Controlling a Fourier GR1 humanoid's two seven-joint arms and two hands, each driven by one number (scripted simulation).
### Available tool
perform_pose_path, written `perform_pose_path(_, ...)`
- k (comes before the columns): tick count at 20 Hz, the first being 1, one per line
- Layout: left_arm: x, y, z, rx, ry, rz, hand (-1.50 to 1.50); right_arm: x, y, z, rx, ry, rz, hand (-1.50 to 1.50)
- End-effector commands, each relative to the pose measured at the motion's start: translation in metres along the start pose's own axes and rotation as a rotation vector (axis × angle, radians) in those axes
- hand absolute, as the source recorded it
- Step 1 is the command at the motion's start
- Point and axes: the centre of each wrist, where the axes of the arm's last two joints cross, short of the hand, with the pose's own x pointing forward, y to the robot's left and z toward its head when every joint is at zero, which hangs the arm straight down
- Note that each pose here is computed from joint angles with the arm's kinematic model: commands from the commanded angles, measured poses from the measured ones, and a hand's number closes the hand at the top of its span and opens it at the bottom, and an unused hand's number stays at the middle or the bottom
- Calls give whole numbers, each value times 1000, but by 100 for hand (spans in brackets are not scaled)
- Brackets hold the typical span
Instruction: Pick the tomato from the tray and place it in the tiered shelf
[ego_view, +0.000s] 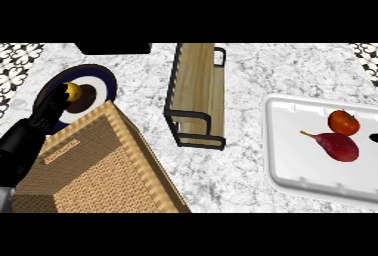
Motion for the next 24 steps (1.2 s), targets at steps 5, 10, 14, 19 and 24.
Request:
perform_pose_path(5, -32, -41, 6, -117, 138, 106, 0, 41, 7, 4, 60, 260, 500, -150)
perform_pose_path(10, -33, -49, -2, -143, 145, 105, 0, 54, 11, -2, 1, 393, 752, -150)
perform_pose_path(14, -40, -54, -5, -160, 162, 97, 0, 57, 39, -7, 38, 420, 804, -150)
perform_pose_path(19, -42, -63, -9, -154, 156, 107, 0, 70, 70, -13, 143, 465, 773, -150)
perform_pose_path(24, -40, -65, -9, -157, 163, 107, 0, 69, 86, -24, 146, 562, 809, -150)
